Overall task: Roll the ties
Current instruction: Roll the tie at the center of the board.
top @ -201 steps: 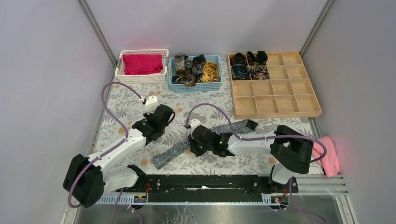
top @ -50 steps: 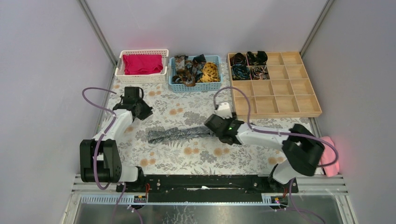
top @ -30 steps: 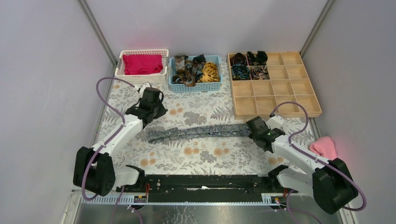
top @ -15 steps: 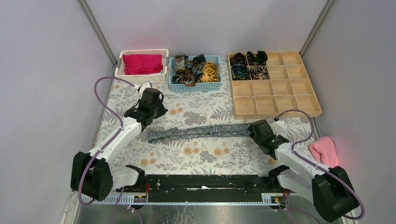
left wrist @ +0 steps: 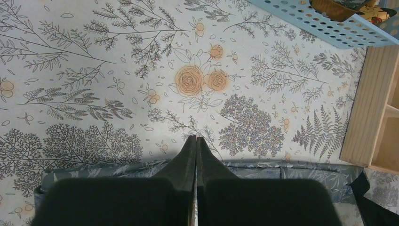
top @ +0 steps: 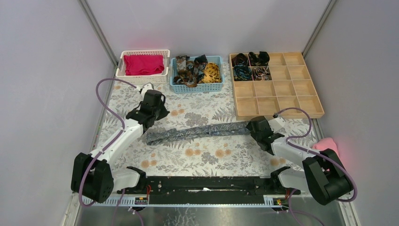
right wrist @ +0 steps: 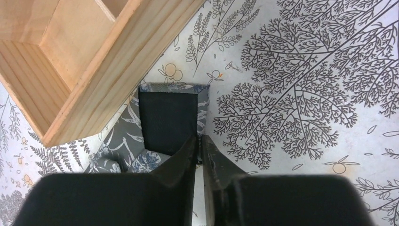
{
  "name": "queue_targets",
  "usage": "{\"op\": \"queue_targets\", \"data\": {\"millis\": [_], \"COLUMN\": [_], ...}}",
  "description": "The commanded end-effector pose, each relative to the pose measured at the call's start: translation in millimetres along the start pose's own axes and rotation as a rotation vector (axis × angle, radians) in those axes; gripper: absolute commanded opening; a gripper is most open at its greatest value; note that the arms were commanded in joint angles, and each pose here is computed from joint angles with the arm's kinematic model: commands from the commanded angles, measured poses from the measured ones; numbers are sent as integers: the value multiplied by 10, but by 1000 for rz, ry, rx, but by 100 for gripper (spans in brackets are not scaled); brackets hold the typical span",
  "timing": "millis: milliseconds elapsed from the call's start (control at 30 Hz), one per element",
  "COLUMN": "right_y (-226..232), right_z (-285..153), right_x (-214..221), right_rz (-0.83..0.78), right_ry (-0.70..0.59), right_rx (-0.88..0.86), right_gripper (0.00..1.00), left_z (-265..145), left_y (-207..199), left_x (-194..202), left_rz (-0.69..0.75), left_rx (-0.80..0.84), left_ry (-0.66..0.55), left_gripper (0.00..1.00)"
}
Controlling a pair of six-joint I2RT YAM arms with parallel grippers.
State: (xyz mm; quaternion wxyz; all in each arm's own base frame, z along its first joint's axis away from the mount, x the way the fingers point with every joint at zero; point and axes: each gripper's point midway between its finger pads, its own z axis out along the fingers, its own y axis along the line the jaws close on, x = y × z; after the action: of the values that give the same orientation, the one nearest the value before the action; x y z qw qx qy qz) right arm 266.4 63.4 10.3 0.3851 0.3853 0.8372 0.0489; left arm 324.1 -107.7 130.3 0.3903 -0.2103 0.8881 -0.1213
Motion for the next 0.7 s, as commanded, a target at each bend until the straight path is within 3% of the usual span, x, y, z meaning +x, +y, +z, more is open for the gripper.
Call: {"op": "queue_targets", "data": {"millis": [0,133,433,667], "right_y": [-331,-434,-539,-687], "right_z": [-22,-79,-411,-682], "right_x": [231,122,-346,-909], "right_rz": [-42,-56,-27,-116], "right_ry": [91,52,-76,-213], "right_rx": [109,167,271,398], "right_gripper": [11,0,0,0], "left_z": [24,35,49,71], "left_y": [-29,-43,-102,-180], "left_x": [-30,-20,17,96], "left_rz": [22,25,34,43], "left_rx": [14,18,37,62], "left_ry": [-30,-25,-11,16], "left_gripper": [0,0,0,0]}}
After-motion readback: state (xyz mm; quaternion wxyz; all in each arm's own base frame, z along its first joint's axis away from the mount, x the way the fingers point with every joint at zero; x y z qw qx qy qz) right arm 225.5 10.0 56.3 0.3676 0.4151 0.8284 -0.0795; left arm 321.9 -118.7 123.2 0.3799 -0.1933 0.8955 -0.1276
